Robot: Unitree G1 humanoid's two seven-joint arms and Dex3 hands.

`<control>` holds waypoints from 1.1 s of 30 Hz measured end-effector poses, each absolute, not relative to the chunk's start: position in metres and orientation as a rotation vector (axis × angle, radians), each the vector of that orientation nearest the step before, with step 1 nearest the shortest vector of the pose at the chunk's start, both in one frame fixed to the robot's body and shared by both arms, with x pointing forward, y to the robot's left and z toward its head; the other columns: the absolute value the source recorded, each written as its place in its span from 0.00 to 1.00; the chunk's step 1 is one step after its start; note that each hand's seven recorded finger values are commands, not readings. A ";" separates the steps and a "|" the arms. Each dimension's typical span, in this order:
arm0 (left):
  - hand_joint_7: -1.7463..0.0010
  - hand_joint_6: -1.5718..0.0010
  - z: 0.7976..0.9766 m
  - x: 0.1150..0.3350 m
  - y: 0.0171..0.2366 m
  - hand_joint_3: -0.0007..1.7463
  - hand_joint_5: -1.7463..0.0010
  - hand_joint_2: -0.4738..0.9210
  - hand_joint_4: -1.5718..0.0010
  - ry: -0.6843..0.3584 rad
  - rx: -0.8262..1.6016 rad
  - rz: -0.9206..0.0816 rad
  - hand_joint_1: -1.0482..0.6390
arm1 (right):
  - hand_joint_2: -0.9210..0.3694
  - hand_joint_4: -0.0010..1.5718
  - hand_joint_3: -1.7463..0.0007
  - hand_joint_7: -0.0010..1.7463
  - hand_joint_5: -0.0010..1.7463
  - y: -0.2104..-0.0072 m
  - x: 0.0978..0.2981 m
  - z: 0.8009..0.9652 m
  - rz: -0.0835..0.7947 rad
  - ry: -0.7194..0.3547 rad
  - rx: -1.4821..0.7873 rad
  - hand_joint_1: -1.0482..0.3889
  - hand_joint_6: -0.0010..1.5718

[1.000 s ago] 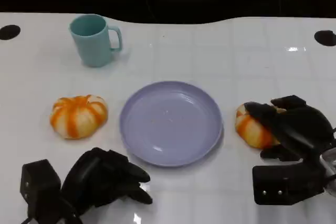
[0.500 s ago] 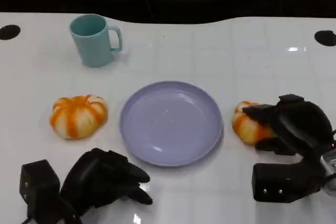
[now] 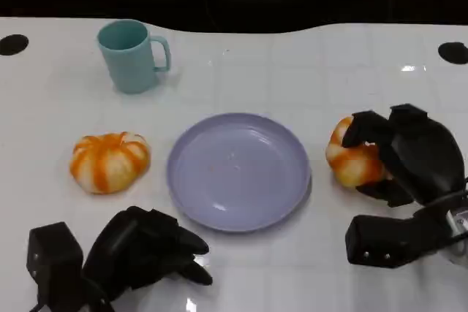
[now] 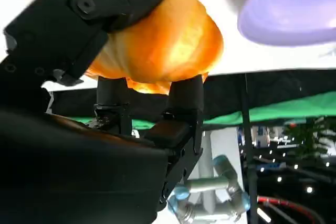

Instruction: Grasp the bread from the table and place it into the plate.

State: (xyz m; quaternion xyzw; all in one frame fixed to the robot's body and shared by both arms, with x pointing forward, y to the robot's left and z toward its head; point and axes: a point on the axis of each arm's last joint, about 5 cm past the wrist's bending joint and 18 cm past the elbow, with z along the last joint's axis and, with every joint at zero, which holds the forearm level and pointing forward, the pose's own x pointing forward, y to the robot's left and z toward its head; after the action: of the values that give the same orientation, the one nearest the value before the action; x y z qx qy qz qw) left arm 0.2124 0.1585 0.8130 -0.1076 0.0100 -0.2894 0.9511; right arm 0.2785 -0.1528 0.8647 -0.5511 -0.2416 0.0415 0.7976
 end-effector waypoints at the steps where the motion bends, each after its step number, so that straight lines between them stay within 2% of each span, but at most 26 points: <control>1: 1.00 0.01 0.813 0.212 0.159 0.00 0.87 0.91 0.00 0.021 -0.218 -0.588 0.00 | 0.51 0.62 0.27 1.00 1.00 -0.153 0.279 0.866 0.079 -0.519 -1.173 0.65 0.47; 5: 1.00 0.01 0.813 0.212 0.159 0.00 0.87 0.91 0.00 0.019 -0.216 -0.588 0.00 | 0.52 0.64 0.21 1.00 1.00 -0.150 0.281 0.872 0.048 -0.541 -1.134 0.66 0.49; 10: 1.00 0.01 0.813 0.212 0.159 0.00 0.87 0.91 0.00 0.013 -0.211 -0.587 0.00 | 0.51 0.64 0.19 1.00 1.00 -0.143 0.285 0.886 0.033 -0.595 -1.056 0.64 0.49; 13: 1.00 0.02 0.812 0.212 0.158 0.01 0.87 0.92 0.01 0.013 -0.210 -0.588 0.00 | 0.52 0.64 0.16 0.98 1.00 -0.135 0.285 0.896 0.086 -0.633 -1.004 0.62 0.50; 18: 1.00 0.02 0.811 0.211 0.158 0.00 0.88 0.91 0.01 0.019 -0.212 -0.588 0.00 | 0.53 0.64 0.14 0.94 1.00 -0.119 0.282 0.911 0.226 -0.690 -0.915 0.62 0.52; 22: 1.00 0.02 0.811 0.211 0.158 0.00 0.87 0.91 0.01 0.021 -0.214 -0.588 0.00 | 0.52 0.64 0.15 0.93 1.00 -0.110 0.280 0.918 0.309 -0.698 -0.887 0.62 0.52; 26: 1.00 0.02 0.811 0.211 0.158 0.00 0.88 0.91 0.01 0.024 -0.215 -0.588 0.00 | 0.51 0.63 0.15 0.93 1.00 -0.104 0.278 0.921 0.362 -0.690 -0.881 0.59 0.52; 33: 1.00 0.02 0.810 0.210 0.158 0.00 0.88 0.91 0.01 0.029 -0.218 -0.589 0.00 | 0.51 0.64 0.14 0.97 1.00 -0.093 0.277 0.917 0.447 -0.661 -0.845 0.63 0.50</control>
State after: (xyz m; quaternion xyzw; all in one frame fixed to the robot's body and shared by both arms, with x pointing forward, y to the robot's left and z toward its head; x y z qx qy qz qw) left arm 0.2102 0.1577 0.8097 -0.1072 0.0143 -0.2896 0.9510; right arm 0.2768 -0.0929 0.9171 -0.3991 -0.3120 0.2110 0.8360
